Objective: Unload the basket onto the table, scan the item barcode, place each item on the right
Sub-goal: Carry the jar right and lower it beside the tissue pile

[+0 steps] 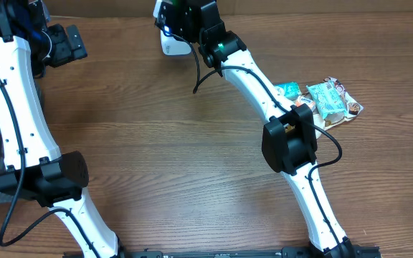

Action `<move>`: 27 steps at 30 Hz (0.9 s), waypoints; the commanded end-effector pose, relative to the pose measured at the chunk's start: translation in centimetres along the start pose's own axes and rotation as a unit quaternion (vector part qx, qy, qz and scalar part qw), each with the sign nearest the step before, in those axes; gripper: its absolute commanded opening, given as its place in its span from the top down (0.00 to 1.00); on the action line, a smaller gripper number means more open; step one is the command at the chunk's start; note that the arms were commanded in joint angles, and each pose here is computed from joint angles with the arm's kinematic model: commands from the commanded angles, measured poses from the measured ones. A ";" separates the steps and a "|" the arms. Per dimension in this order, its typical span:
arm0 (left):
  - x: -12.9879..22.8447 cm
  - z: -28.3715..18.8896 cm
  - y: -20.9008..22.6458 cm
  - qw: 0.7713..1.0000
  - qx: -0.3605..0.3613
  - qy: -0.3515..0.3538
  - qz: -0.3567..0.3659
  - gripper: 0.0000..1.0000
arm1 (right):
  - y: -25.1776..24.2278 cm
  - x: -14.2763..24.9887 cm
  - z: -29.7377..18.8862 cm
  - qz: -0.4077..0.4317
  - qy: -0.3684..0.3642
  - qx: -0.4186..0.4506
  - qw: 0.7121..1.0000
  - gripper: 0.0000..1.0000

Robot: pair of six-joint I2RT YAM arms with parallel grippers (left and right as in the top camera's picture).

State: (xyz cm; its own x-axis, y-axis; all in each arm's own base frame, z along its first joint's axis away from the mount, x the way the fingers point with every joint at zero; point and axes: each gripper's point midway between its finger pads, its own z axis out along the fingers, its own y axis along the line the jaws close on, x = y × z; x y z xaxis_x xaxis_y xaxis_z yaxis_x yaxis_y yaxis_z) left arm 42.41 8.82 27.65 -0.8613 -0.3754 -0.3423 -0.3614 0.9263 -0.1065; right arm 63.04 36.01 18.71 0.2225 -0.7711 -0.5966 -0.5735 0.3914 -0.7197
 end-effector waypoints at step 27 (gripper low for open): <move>-0.1 -0.6 -0.1 1.000 -0.001 -0.008 0.011 0.00 | 2.1 10.7 -27.6 0.541 0.386 -0.194 0.722 0.71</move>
State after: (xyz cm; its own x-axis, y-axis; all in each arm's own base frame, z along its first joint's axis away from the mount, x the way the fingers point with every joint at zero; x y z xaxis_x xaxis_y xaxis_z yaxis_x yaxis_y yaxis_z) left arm 42.40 8.82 27.65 -0.8616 -0.3747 -0.3424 -0.3608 0.9266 -0.1059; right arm 42.41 15.44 21.14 -0.9269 -0.2645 -0.2664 -0.3285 0.9149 0.2345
